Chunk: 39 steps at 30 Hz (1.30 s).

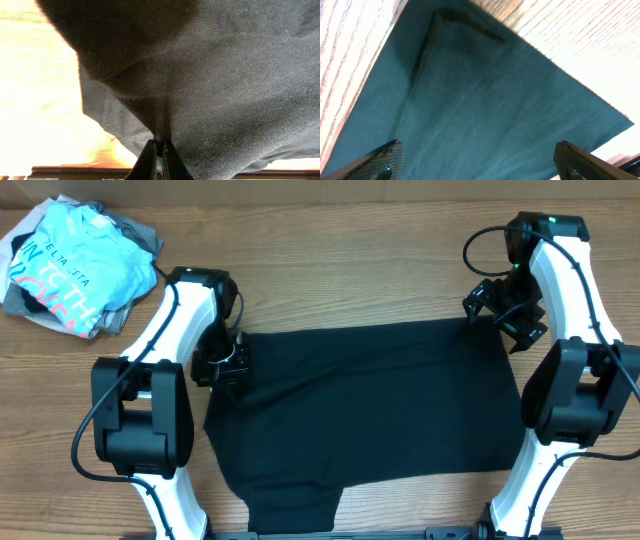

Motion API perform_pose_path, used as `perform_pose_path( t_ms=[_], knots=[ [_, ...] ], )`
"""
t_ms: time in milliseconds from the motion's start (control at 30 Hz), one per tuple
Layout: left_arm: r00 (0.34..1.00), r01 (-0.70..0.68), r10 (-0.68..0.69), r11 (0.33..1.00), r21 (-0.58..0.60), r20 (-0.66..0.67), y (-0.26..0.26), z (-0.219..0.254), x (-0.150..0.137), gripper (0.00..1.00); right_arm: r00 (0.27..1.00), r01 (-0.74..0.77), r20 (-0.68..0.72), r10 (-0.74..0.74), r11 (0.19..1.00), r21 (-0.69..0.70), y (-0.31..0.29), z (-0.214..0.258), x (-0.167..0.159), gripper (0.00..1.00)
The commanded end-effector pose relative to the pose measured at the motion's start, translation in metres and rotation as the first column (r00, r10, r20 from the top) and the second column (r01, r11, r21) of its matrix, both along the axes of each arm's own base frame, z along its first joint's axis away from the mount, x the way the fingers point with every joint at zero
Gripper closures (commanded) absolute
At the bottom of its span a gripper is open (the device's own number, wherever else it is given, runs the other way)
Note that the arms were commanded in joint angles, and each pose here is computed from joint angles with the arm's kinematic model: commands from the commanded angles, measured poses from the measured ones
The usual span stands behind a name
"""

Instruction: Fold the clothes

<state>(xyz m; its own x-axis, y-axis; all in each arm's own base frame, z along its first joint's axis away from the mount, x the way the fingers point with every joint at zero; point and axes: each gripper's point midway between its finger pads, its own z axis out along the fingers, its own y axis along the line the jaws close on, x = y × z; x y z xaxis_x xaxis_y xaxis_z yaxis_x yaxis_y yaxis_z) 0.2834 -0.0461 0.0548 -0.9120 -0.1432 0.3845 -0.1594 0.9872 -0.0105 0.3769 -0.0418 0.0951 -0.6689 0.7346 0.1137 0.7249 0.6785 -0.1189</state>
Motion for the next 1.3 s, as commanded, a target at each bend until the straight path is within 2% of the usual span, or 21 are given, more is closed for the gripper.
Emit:
perform_pose_path(
  t_ms=[0,67,167,267,400,467,533,600,633,700,900,1100,1167,1267],
  knots=[
    [0.999,-0.034,0.033,0.999,0.04,0.025,0.017,0.011,0.003,0.96,0.998,-0.038,0.041,0.039,0.999,-0.017,-0.002,0.014,0.001,0.0],
    [0.999,-0.044,0.044,0.997,0.064,0.005,0.027,0.013,-0.001,0.96,0.998,-0.045,0.046,0.046,0.999,-0.016,-0.002,0.014,0.003,0.0],
    [0.998,-0.063,0.065,0.993,0.1,-0.017,0.042,0.015,-0.006,0.8,0.995,-0.073,0.067,0.072,0.997,0.008,0.002,0.013,0.007,0.0],
    [0.994,-0.109,0.112,0.988,0.112,-0.018,0.047,0.015,-0.006,0.72,0.987,-0.123,0.112,0.115,0.99,0.065,0.012,0.013,0.016,0.0],
    [0.988,-0.153,0.153,0.985,0.077,0.004,0.041,0.013,0.0,0.72,0.975,-0.15,0.183,0.126,0.981,0.122,0.024,0.013,0.031,0.01],
    [0.985,-0.171,0.17,0.985,0.028,0.023,0.033,0.011,0.006,0.72,0.965,-0.18,0.219,0.146,0.973,0.145,0.03,0.014,0.038,0.08],
    [0.982,-0.181,0.182,0.983,-0.036,0.047,0.023,0.01,0.014,0.71,0.949,-0.228,0.255,0.184,0.961,0.154,0.039,0.015,0.046,0.22],
    [0.981,-0.175,0.184,0.976,-0.127,0.068,0.009,0.01,0.022,0.76,0.935,-0.267,0.277,0.22,0.953,0.145,0.047,0.014,0.051,0.34],
    [0.981,-0.164,0.18,0.97,-0.18,0.077,0.001,0.012,0.026,0.81,0.932,-0.278,0.282,0.23,0.95,0.143,0.051,0.013,0.053,0.4],
    [0.979,-0.152,0.179,0.957,-0.247,0.092,-0.011,0.014,0.031,0.96,0.924,-0.3,0.286,0.252,0.944,0.14,0.061,0.01,0.056,0.48],
    [0.979,-0.085,0.13,0.959,-0.27,0.154,-0.032,0.011,0.043,0.96,0.909,-0.357,0.273,0.316,0.927,0.113,0.084,-0.019,0.068,0.68],
    [0.967,-0.057,0.12,0.961,-0.271,0.223,-0.053,0.002,0.061,0.96,0.921,-0.37,0.187,0.343,0.918,0.141,0.097,-0.059,0.062,0.71],
    [0.966,-0.063,0.127,0.961,-0.27,0.225,-0.056,-0.003,0.064,0.96,0.925,-0.367,0.164,0.344,0.919,0.145,0.096,-0.068,0.06,0.77],
    [0.969,-0.064,0.124,0.961,-0.268,0.214,-0.058,-0.009,0.064,0.96,0.926,-0.365,0.151,0.345,0.92,0.14,0.094,-0.074,0.059,0.78]
  ],
)
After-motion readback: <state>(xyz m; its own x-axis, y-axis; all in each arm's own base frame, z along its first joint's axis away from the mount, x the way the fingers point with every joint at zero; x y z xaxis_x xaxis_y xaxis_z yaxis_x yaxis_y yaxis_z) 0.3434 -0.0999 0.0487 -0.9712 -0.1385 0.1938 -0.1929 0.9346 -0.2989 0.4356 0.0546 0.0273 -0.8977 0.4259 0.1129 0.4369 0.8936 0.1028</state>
